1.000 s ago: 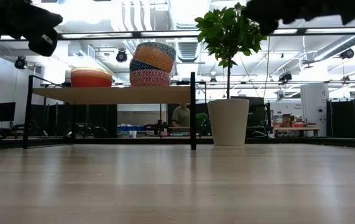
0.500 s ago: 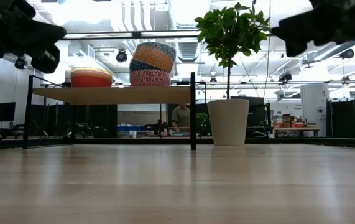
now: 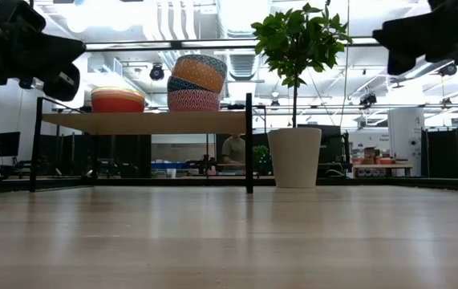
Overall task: Place and stack bowls onto a shelf
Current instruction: Return to Home Position
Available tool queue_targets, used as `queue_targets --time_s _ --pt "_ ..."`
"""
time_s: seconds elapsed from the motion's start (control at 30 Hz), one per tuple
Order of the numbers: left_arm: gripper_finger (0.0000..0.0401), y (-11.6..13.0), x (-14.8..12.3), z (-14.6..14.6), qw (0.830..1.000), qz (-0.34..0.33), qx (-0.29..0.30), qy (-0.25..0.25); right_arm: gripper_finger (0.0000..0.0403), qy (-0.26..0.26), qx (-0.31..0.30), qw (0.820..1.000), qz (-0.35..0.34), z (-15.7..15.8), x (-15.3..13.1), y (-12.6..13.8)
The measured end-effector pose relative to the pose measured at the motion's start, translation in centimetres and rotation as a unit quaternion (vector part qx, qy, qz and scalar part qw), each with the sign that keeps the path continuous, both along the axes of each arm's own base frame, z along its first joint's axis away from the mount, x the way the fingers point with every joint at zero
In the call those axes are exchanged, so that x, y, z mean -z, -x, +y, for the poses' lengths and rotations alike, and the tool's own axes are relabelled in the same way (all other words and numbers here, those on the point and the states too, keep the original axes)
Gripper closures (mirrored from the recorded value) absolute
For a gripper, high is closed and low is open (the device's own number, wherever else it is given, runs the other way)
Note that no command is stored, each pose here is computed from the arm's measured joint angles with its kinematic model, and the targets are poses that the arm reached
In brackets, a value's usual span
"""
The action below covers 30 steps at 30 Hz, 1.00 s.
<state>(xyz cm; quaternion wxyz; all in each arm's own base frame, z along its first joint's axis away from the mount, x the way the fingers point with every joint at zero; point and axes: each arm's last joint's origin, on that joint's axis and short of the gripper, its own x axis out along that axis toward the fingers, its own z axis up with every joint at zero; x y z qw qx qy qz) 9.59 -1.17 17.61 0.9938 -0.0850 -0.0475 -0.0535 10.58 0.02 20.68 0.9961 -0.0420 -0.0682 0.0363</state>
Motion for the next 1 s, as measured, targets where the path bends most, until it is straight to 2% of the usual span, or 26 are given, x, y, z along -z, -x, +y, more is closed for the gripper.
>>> queue_targets --time_s 0.17,0.37,0.6,0.7,0.8,0.9,1.0 --pt "0.0401 0.0 0.1 0.0 1.0 0.007 0.0 0.003 0.031 0.006 -0.003 1.0 0.019 0.0 1.0 0.5" --pt "0.0401 -0.1 0.4 0.0 0.999 0.023 0.002 0.038 0.032 0.039 -0.012 0.999 -0.012 0.1 1.9 1.0" --pt "0.0401 -0.2 0.5 0.0 0.988 0.04 0.009 0.146 0.0322 0.066 -0.073 0.995 -0.015 0.5 2.3 1.1" --pt "0.0401 -0.2 0.5 0.0 0.988 0.042 0.009 0.147 0.0321 0.077 -0.097 0.992 -0.018 0.6 2.3 1.2" --pt "0.0401 -0.2 0.7 0.0 0.992 0.049 0.006 0.115 0.0325 0.084 -0.099 0.991 -0.025 0.7 2.1 1.2" --pt "0.0401 -0.3 0.7 0.0 0.993 0.05 0.005 0.104 0.0331 0.087 -0.105 0.99 -0.03 0.7 2.1 1.3" --pt "0.0401 -0.3 0.8 0.0 0.993 0.053 0.004 0.103 0.0335 0.068 -0.107 0.992 -0.02 0.7 2.2 1.2"
